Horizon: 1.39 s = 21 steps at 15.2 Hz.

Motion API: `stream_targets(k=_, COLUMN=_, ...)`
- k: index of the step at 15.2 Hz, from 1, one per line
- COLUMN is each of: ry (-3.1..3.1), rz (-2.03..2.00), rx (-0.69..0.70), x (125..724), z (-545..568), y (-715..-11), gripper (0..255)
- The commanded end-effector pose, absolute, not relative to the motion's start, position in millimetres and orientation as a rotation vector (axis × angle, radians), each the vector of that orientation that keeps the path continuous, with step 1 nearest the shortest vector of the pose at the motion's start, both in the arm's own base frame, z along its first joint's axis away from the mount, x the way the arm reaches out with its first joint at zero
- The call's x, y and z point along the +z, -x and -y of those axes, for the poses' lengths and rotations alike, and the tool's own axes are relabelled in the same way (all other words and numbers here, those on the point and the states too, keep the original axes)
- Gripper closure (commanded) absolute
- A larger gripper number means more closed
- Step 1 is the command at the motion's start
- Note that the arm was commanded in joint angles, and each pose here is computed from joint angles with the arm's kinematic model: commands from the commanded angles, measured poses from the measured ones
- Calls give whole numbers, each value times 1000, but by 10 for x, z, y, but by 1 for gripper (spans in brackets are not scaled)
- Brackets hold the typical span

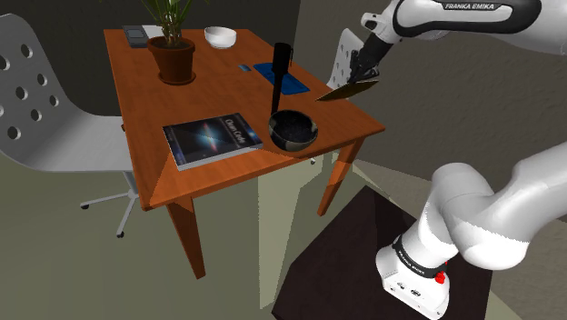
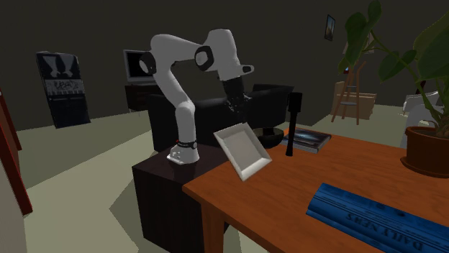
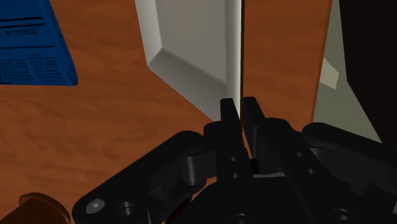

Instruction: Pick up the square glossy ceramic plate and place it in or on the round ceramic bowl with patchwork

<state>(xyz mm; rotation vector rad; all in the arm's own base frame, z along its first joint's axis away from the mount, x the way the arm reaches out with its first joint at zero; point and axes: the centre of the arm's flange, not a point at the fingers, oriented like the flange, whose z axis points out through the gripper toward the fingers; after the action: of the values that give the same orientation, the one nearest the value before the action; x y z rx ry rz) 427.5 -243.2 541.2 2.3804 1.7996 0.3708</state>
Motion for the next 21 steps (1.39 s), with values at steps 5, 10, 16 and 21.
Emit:
stream_targets(k=5, ry=-2381, rz=-1798, rx=370, x=5435, z=1632, y=-4224, gripper=255)
stream_targets(k=10, ry=-2381, rz=-1798, rx=370, x=5474, z=975, y=-4174, gripper=255)
stream_targets(k=16, ry=-2381, rz=-1798, rx=370, x=5522, z=187, y=-4114, gripper=255)
stream_targets(k=21, ry=-2381, rz=-1798, rx=370, x=5562, z=-470, y=-4064, gripper=255)
